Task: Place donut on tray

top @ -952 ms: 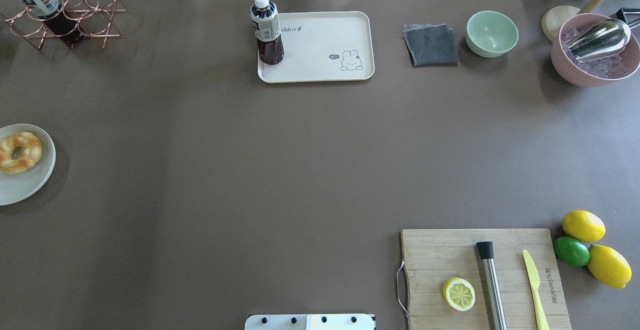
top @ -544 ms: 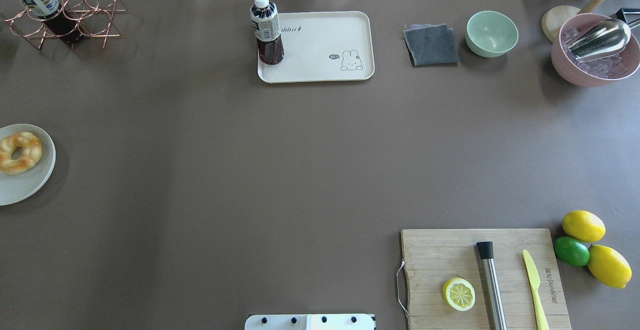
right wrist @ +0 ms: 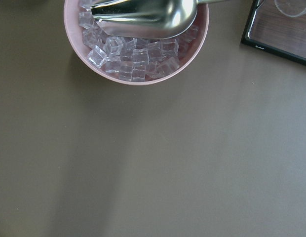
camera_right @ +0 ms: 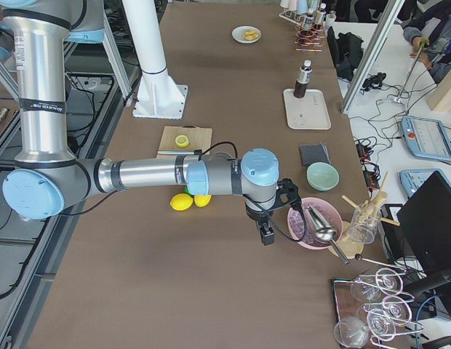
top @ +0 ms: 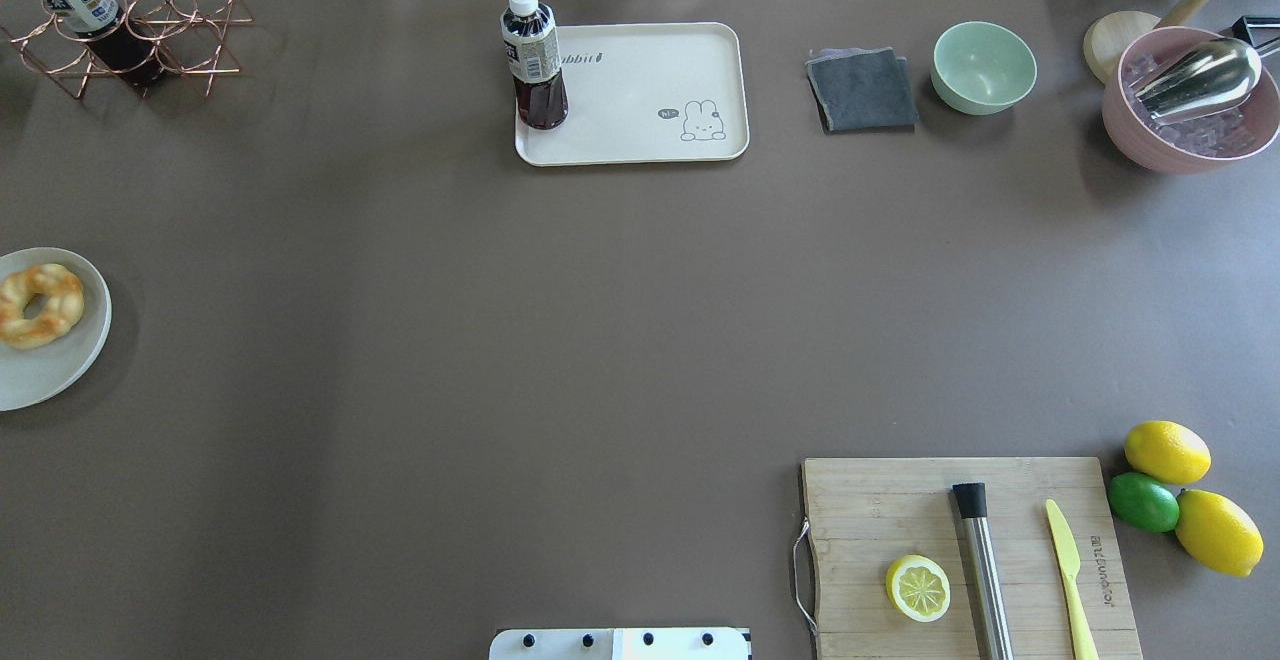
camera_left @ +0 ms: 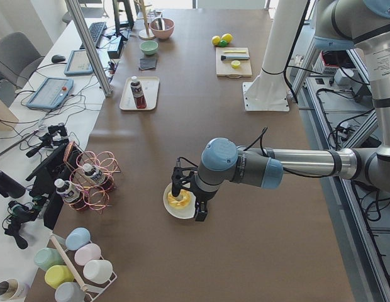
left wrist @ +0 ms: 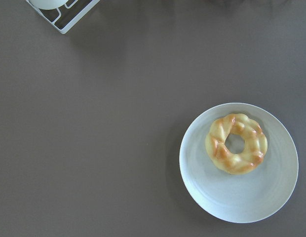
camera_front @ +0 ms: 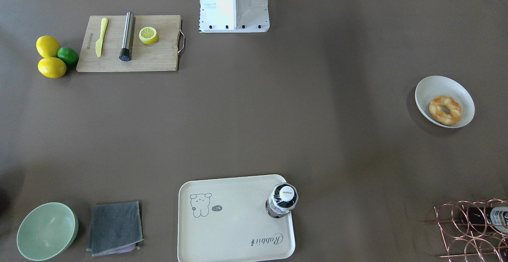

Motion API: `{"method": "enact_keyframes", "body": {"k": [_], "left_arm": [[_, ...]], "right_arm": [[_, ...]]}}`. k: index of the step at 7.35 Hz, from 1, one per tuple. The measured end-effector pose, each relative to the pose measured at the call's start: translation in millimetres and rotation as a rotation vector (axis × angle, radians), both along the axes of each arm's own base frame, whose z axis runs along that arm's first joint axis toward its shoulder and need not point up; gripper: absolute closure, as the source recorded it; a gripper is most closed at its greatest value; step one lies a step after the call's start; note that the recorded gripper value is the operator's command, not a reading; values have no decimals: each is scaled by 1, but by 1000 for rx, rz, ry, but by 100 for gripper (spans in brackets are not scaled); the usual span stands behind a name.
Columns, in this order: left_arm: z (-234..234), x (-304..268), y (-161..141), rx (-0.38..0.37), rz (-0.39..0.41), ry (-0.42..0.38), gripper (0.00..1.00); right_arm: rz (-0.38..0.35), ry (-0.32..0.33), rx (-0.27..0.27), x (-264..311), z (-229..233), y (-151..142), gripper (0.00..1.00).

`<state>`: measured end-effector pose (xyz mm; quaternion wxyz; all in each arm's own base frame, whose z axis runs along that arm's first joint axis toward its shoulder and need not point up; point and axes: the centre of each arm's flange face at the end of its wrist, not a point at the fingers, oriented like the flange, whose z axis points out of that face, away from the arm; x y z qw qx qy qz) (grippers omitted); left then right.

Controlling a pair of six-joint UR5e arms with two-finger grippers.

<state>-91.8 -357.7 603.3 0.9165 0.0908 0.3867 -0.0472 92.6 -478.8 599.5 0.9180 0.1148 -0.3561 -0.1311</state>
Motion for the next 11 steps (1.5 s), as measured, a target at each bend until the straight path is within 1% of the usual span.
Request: {"method": "enact_keyframes", "body": {"k": [2, 3, 4, 5, 7, 8, 9, 10, 11], "left_arm": [[0, 7, -2, -4, 18, 38, 3], [8, 19, -8, -16, 50, 47, 3], [19, 33, -27, -24, 79, 50, 2], [35, 48, -51, -16, 101, 50, 3], [74, 79, -90, 8, 126, 41, 4], [92, 95, -99, 15, 137, 21, 7], [108, 111, -101, 17, 139, -2, 8], [120, 125, -106, 13, 132, -16, 11], [129, 137, -109, 10, 132, -22, 12]], "right_arm": [[-9, -47, 58, -7, 12, 19, 0], [-13, -78, 69, -14, 13, 22, 0], [-6, -108, 48, -29, 9, 21, 0], [-1, -131, 26, -50, 2, 16, 0], [32, -175, -29, -101, -25, -3, 0], [42, -194, -50, -123, -36, -8, 0], [49, -207, -66, -140, -45, -12, 1], [57, -214, -82, -149, -50, -15, 1], [61, -220, -90, -154, -54, -17, 1]]}}
